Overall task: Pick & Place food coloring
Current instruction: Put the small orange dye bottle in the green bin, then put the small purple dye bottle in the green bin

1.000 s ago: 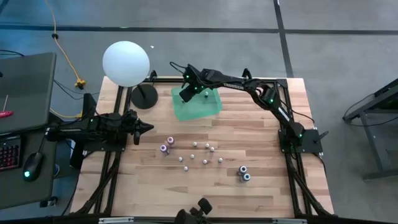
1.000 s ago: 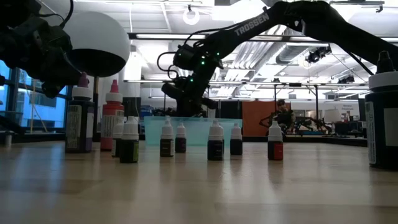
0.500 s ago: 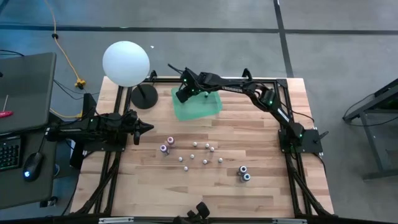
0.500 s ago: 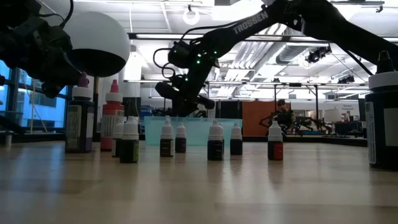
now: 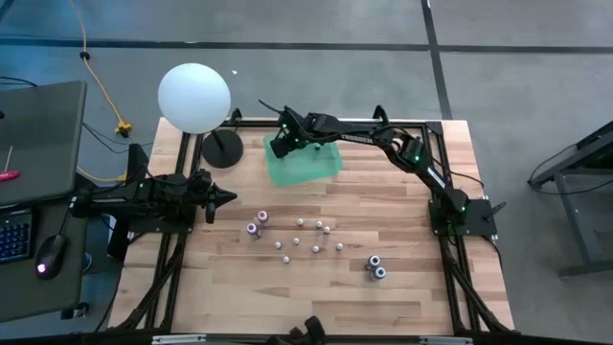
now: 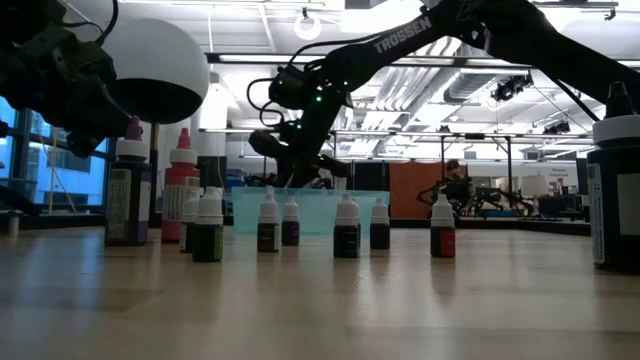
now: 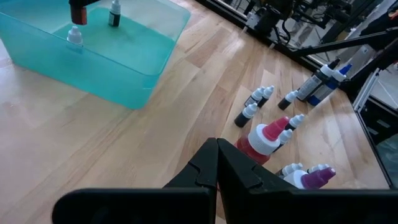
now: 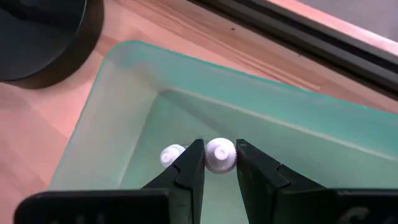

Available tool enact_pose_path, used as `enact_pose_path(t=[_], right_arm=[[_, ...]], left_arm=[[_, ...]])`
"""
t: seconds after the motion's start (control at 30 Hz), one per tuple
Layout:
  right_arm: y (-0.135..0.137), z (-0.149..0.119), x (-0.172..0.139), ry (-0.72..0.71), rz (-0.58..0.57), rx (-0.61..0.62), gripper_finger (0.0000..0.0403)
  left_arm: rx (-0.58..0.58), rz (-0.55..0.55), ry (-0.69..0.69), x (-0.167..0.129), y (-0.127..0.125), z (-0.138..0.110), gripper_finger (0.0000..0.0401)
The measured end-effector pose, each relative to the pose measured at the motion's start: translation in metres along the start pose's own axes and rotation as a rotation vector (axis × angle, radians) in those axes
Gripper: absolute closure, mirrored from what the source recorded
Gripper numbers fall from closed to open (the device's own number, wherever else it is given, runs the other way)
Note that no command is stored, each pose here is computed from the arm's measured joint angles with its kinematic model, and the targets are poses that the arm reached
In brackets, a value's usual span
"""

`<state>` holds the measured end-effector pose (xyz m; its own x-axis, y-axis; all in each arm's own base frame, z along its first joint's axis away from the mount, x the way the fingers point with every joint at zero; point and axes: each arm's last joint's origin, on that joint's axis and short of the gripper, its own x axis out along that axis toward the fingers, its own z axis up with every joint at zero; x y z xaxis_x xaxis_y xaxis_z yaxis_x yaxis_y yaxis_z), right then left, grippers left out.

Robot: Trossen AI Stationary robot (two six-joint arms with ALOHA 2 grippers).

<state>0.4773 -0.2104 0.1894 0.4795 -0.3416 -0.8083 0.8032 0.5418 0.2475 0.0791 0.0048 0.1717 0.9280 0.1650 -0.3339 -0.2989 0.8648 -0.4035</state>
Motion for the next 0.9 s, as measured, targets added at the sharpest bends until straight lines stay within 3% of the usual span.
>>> enact_pose_path(t=[0.53, 0.9], right_arm=[[-0.0005, -0.005, 0.0001, 0.037, -0.022, -0.012, 0.0328], [-0.0011, -0.004, 0.0003, 0.032, -0.022, -0.01, 0.0297]], left_arm=[[0.008, 0.001, -0.001, 0.0, 0.0, 0.0, 0.0401], [0.009, 0.001, 0.0, 0.0, 0.0, 0.0, 0.0401]])
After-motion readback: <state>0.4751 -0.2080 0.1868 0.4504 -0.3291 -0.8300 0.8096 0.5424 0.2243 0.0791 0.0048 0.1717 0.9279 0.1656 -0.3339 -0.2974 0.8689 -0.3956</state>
